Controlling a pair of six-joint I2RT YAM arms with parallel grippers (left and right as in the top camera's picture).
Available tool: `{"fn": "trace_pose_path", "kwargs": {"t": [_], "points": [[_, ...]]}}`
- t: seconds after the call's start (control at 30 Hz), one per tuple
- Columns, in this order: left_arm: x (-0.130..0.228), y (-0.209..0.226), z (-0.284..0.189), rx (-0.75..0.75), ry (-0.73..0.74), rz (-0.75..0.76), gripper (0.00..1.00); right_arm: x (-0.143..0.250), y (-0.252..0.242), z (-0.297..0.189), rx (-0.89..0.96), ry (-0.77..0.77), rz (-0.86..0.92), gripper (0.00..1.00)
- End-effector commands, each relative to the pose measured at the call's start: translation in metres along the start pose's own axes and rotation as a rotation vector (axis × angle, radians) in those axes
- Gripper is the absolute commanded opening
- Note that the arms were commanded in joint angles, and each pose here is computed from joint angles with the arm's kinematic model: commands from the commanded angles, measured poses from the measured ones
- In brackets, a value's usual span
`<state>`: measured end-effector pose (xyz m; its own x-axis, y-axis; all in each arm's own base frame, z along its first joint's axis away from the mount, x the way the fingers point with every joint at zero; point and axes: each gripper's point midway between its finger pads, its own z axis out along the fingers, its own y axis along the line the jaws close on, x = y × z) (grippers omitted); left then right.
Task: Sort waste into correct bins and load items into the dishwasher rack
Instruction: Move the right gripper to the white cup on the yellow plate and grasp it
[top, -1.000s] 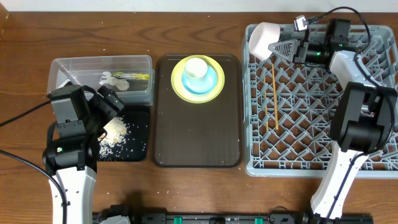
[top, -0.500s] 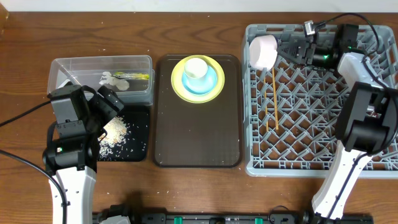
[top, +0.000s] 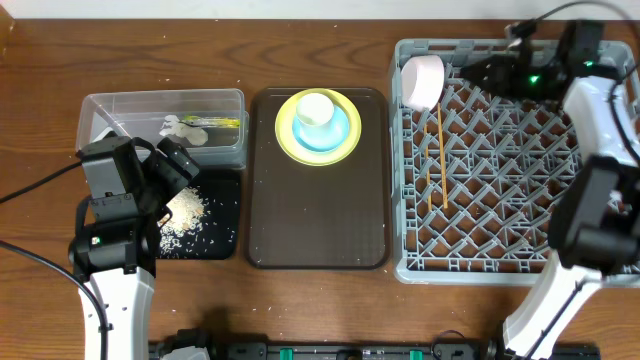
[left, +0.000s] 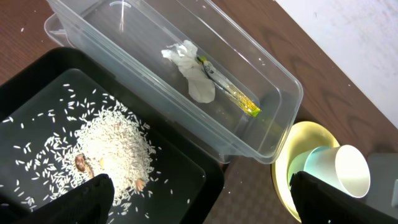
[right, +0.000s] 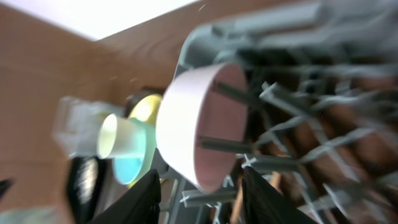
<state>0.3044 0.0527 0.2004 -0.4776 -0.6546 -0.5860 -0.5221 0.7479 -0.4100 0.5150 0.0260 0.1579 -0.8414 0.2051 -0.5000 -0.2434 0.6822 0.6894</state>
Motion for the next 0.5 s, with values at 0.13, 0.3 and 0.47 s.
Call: {"fn": "trace_pose_path", "kwargs": {"t": [0.13, 0.3, 0.47], "points": [[-0.008, -0.002, -0.004, 0.002, -0.019, -0.001, 0.93, -0.014, 0.064, -0.035, 0.302, -0.048, -0.217, 0.34], [-0.008, -0.002, -0.004, 0.002, -0.019, -0.001, 0.93, 0.019, 0.117, 0.006, 0.279, 0.062, -0.333, 0.32], [-0.008, -0.002, -0.004, 0.002, -0.019, -0.001, 0.93, 0.060, 0.159, 0.051, 0.293, 0.172, -0.456, 0.32]]}}
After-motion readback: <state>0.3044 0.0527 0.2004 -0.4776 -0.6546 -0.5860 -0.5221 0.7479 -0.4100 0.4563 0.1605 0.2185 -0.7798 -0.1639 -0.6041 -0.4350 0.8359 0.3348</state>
